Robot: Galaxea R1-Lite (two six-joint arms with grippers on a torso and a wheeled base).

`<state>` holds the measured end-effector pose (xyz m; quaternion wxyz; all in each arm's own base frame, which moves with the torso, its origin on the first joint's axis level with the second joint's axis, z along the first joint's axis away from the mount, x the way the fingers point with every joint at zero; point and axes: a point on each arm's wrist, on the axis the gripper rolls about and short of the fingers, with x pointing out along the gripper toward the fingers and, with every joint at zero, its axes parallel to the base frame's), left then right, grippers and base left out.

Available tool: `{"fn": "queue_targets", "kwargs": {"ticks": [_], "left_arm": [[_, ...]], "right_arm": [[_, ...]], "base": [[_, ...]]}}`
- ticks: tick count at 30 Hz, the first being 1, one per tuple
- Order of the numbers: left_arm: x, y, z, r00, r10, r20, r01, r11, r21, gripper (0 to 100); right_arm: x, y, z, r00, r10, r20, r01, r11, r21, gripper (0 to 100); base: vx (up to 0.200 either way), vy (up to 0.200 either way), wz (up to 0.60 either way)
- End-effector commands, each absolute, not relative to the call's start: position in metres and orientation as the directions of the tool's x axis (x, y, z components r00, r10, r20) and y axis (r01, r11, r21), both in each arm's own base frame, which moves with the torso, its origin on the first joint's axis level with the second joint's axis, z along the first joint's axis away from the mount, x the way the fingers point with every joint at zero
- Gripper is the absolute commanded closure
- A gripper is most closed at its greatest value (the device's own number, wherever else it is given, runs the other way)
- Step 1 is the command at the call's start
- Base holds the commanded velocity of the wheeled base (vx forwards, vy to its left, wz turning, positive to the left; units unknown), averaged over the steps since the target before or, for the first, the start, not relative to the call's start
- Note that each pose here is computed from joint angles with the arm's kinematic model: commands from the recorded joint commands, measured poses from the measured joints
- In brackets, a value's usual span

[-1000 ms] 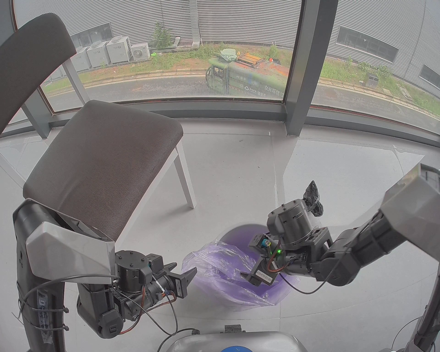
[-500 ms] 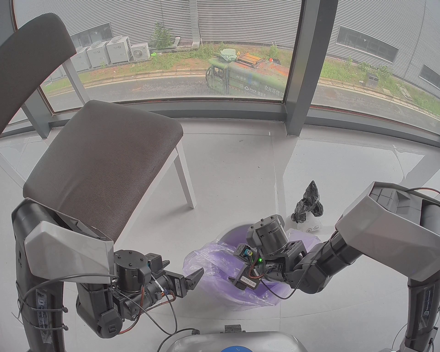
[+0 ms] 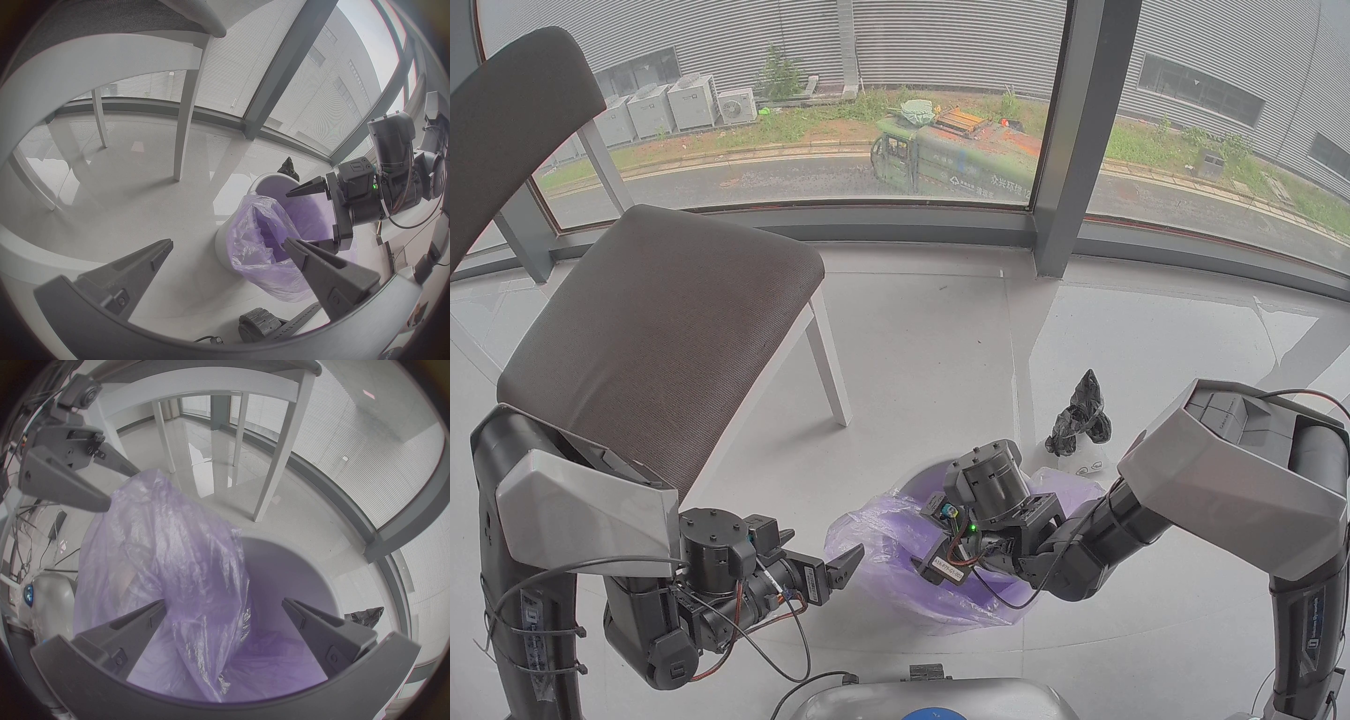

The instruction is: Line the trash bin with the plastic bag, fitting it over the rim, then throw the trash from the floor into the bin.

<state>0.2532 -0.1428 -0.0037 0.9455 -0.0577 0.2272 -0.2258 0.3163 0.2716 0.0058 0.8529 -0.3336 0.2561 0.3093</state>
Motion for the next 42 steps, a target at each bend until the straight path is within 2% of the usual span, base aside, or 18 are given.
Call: {"fn": "queue_targets", "kwargs": {"ticks": [1,13,14,23,34,42], "left_arm": [[0.254,-0.143,-0.001,0.802,-0.456,-0.386,0.404,0.890,-0.214,0],[0.254,-0.143,-0.002,0.802,-0.456,-0.386,0.404,0.890,-0.212,0],[0.254,-0.143,-0.002,0.802,-0.456,-0.386,0.404,0.890,-0.214,0],[0.255,-0.143,-0.001,0.804,-0.456,-0.383,0.403,0.890,-0.214,0],[0.259,-0.137,0.003,0.817,-0.444,-0.367,0.389,0.895,-0.217,0],[0.262,-0.130,0.011,0.835,-0.431,-0.343,0.374,0.900,-0.223,0]], "right_arm": [[0.320,0.275,0.006,0.684,0.360,-0.634,-0.692,0.596,-0.408,0],[0.322,0.276,-0.003,0.695,0.328,-0.640,-0.675,0.603,-0.425,0],[0.323,0.276,-0.002,0.698,0.326,-0.638,-0.673,0.604,-0.427,100],[0.327,0.275,0.006,0.715,0.328,-0.618,-0.656,0.621,-0.430,100],[0.343,0.251,0.061,0.790,0.321,-0.522,-0.575,0.683,-0.450,100],[0.367,0.242,0.081,0.834,0.302,-0.463,-0.520,0.712,-0.472,100]], "base": [[0.000,0.000,0.00],[0.000,0.000,0.00],[0.000,0.000,0.00],[0.000,0.000,0.00],[0.000,0.000,0.00],[0.000,0.000,0.00]]}}
